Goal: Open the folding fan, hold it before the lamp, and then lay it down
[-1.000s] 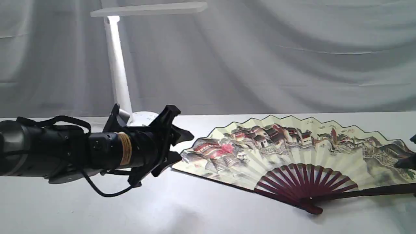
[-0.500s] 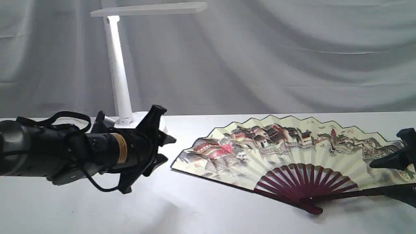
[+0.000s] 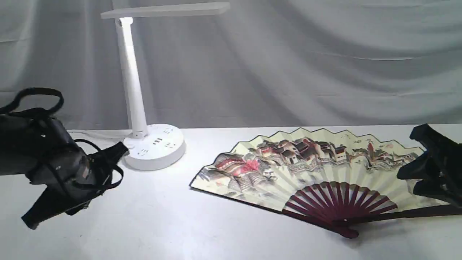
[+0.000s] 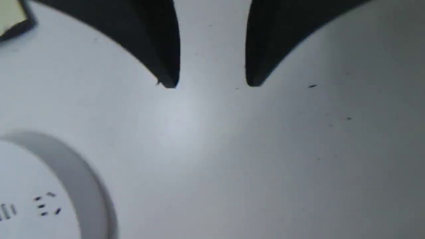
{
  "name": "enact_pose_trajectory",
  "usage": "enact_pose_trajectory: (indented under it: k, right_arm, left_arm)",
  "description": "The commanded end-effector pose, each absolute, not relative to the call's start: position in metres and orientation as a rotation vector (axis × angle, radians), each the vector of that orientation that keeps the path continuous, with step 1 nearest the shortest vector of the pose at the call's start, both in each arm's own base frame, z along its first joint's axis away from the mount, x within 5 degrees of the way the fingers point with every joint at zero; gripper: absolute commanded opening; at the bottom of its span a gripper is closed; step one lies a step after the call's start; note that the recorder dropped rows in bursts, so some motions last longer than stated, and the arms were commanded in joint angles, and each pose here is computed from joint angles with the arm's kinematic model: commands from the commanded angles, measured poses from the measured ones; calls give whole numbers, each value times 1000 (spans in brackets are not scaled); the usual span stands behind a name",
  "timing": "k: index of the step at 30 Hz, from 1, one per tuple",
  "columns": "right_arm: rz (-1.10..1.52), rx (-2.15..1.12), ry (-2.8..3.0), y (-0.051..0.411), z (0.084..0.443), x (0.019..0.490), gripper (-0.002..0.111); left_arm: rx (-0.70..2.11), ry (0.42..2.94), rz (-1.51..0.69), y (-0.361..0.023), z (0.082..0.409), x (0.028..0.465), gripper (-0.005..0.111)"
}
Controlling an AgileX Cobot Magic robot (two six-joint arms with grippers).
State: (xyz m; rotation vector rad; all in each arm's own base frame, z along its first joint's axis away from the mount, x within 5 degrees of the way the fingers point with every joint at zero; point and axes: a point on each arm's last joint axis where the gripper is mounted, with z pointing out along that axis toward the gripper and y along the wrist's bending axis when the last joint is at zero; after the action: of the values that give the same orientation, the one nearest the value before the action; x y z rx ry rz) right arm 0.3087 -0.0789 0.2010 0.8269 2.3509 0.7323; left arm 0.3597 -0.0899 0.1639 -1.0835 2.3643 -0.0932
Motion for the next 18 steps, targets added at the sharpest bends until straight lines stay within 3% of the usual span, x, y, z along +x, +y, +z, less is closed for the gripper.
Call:
enact_pose_trajectory:
  k: [1, 5, 18]
  right_arm:
    - [679, 695, 2416, -65, 205, 309, 32]
    - [608, 554, 2463, -51, 209, 309, 28]
    - [313, 265, 2625, -25, 218, 296, 22]
  left_arm:
    - [-936, 2516, -85, -85, 171, 354, 22]
    - [-854, 2632, -150, -82, 178, 348, 0]
    - [-116, 2801, -81, -70, 227, 321, 0]
